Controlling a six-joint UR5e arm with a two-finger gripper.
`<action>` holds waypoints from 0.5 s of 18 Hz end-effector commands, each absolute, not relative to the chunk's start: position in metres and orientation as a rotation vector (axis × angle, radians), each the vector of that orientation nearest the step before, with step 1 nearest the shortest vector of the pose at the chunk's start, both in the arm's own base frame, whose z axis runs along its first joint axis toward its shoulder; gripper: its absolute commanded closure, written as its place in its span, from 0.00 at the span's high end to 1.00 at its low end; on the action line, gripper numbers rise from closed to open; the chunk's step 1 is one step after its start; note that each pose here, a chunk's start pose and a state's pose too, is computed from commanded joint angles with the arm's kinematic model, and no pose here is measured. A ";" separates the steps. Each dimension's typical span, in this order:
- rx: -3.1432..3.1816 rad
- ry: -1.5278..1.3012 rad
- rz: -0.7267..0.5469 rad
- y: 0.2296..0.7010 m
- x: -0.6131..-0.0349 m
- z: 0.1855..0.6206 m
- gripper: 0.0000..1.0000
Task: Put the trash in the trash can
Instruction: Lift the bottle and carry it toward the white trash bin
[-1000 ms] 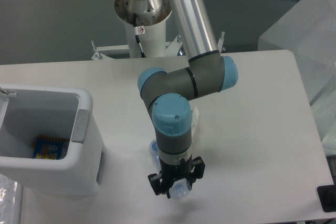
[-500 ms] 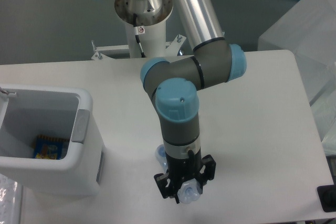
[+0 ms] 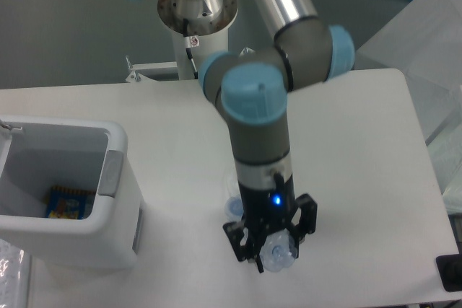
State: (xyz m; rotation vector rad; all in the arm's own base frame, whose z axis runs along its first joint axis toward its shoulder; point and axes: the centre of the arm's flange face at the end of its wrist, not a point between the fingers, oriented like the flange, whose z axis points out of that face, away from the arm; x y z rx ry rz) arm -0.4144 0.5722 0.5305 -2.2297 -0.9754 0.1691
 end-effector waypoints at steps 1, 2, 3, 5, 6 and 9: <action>-2.215 -0.954 0.158 0.569 -0.408 0.543 0.64; -2.207 -0.933 0.159 0.567 -0.402 0.553 0.64; -2.194 -0.921 0.168 0.565 -0.398 0.564 0.64; -2.160 -0.880 0.189 0.564 -0.389 0.582 0.64; -2.149 -0.863 0.192 0.565 -0.384 0.587 0.64; -2.114 -0.798 0.186 0.565 -0.362 0.609 0.64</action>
